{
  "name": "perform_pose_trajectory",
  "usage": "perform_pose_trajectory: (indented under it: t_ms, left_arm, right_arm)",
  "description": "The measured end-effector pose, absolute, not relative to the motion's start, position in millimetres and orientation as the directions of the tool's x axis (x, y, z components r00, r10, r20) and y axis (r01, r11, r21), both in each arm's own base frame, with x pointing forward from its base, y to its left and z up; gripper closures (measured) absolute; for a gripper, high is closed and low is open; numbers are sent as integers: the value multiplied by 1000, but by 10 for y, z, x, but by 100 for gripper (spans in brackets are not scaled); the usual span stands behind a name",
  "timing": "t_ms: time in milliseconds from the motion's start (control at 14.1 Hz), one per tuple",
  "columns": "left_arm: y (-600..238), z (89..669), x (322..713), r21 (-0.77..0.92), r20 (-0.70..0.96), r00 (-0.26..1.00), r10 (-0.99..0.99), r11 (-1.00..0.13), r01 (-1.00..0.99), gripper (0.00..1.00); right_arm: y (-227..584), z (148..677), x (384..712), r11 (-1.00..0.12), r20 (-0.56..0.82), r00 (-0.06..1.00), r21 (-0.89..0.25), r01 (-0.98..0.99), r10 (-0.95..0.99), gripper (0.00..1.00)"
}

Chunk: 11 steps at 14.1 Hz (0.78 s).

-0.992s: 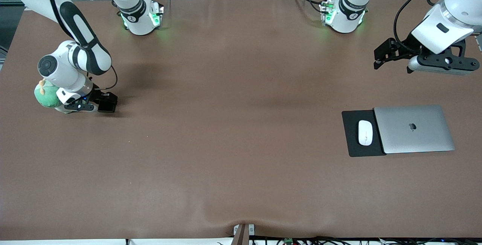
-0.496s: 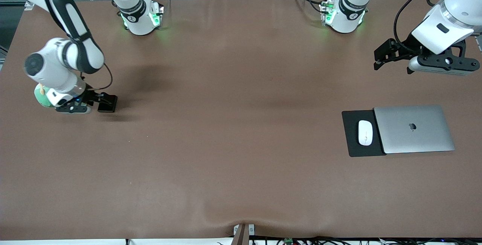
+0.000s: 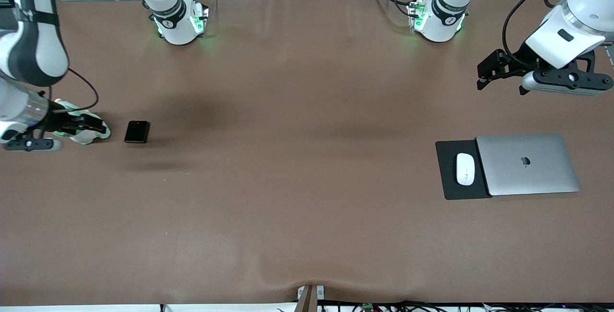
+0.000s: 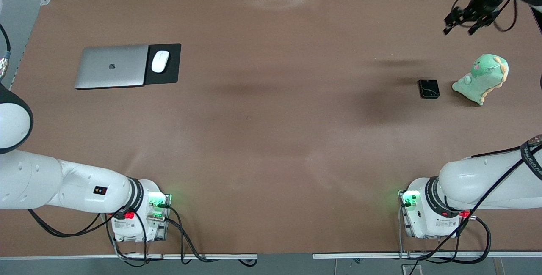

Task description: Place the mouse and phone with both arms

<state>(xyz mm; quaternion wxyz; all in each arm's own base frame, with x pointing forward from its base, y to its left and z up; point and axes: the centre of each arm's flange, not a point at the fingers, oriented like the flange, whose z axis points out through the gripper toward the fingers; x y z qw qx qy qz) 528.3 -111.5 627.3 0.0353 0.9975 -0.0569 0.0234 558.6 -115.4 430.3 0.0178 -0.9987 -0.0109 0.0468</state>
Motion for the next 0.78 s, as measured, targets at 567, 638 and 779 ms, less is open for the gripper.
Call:
perform_pose_trajectory:
  t_ms: [567, 638, 779]
  left_arm:
    - [-1111, 6278, 5294, 68, 55, 992, -111, -991, -114, 0]
    - [-1108, 6279, 5302, 68, 58, 992, -109, -991, -113, 0]
    - [-1105, 6270, 5317, 68, 61, 992, -108, -991, -112, 0]
  right_arm:
    - [-1123, 5928, 5779, -998, -13, 999, 28, 50, 49, 0]
    - [-1101, 6125, 5753, -998, -8, 999, 29, 51, 51, 0]
    - [-1022, 6486, 5700, -998, 13, 999, 34, 52, 52, 0]
